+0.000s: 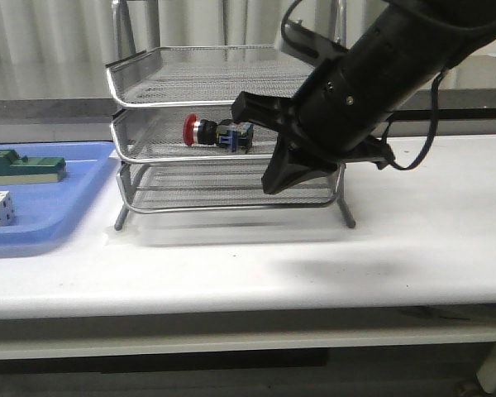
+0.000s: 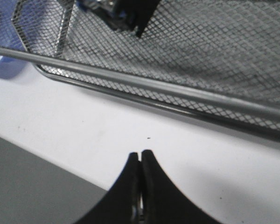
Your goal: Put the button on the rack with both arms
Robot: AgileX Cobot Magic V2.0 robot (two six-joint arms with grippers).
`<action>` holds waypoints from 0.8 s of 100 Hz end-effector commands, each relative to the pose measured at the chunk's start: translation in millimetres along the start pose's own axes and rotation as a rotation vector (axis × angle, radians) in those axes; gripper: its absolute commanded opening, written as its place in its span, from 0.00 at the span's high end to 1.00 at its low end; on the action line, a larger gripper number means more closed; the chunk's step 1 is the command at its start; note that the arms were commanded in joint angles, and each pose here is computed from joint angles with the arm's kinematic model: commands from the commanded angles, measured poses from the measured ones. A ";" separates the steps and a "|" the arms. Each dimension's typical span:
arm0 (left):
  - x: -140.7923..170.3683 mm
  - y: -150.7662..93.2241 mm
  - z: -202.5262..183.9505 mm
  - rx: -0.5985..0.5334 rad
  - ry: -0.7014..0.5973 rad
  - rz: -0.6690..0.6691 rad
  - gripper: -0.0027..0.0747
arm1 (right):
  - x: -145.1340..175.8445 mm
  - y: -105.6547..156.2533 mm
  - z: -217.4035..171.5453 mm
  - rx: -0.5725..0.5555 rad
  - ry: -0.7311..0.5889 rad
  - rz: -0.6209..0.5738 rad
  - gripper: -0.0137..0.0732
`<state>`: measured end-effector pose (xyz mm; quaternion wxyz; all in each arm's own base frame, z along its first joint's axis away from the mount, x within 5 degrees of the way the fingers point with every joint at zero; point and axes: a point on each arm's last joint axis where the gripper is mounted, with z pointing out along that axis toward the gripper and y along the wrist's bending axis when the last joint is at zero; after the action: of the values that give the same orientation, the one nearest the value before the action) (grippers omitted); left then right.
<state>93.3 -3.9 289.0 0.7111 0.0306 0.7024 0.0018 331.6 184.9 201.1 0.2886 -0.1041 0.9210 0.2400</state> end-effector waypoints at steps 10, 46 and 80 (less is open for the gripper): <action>-15.9 3.4 -0.4 -0.033 -0.091 -0.020 0.99 | -6.8 9.5 -52.6 -0.007 -0.112 -0.064 0.91; -15.9 3.4 -0.4 -0.033 -0.091 -0.020 0.99 | 22.1 -11.7 -132.2 0.089 -0.269 -0.108 0.91; -15.9 3.4 -0.4 -0.033 -0.091 -0.020 0.99 | 55.2 -23.0 -214.0 0.181 -0.463 -0.152 0.91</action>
<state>93.3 -3.9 289.0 0.7111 0.0306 0.7024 0.0018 204.3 65.1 292.4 0.4659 -0.0885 0.8640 0.1693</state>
